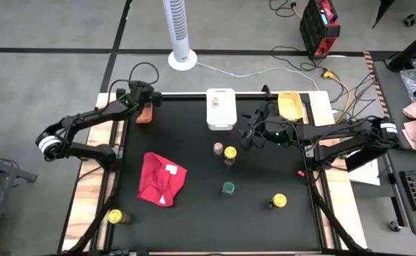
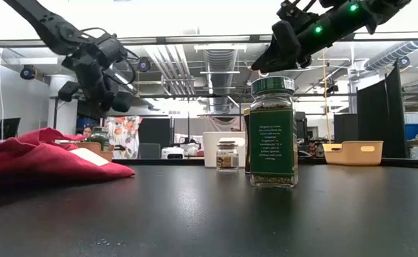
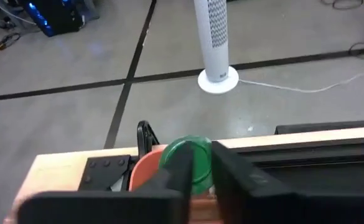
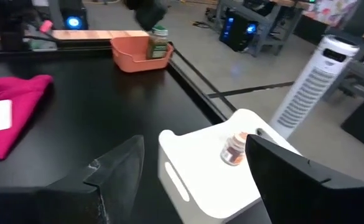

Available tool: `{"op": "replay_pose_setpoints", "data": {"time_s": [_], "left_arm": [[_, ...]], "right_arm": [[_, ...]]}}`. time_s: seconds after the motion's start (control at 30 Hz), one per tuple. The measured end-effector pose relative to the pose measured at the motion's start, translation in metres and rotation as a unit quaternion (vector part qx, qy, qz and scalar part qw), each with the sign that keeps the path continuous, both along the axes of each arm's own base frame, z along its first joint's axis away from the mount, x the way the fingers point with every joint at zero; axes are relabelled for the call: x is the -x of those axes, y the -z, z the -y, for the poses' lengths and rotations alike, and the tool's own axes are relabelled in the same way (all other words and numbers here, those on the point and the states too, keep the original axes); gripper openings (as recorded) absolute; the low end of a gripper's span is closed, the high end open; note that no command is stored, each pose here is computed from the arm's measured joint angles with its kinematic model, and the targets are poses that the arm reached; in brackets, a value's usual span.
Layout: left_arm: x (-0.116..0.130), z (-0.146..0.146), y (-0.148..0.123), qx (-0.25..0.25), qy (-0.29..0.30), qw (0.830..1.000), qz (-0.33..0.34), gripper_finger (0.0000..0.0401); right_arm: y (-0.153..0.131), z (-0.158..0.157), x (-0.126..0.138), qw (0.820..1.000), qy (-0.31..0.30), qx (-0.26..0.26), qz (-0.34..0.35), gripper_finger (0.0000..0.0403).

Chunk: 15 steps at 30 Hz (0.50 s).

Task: Sort spices by type
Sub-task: Put the top yellow seasoning bottle into the yellow bin

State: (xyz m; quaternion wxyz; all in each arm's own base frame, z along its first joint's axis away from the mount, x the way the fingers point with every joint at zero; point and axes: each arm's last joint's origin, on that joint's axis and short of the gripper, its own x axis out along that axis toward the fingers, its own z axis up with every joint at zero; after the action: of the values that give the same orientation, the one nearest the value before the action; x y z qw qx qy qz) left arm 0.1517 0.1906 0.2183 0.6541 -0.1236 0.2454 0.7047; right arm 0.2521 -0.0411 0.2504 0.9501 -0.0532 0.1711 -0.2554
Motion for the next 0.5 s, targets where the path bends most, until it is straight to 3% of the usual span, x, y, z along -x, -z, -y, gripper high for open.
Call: {"op": "replay_pose_setpoints", "data": {"time_s": [0.27, 0.5], "left_arm": [[-0.016, 0.004, -0.022, -0.006, 0.059, 0.998, 0.005, 0.0002], [-0.039, 0.047, -0.034, -0.020, 0.181, 0.983, -0.032, 0.0000]], "right_arm": [[0.000, 0.000, 0.000, 1.000, -0.003, -0.003, 0.002, 0.0258], [0.003, -0.003, 0.000, 0.999, 0.006, -0.043, 0.010, 0.0245]]}}
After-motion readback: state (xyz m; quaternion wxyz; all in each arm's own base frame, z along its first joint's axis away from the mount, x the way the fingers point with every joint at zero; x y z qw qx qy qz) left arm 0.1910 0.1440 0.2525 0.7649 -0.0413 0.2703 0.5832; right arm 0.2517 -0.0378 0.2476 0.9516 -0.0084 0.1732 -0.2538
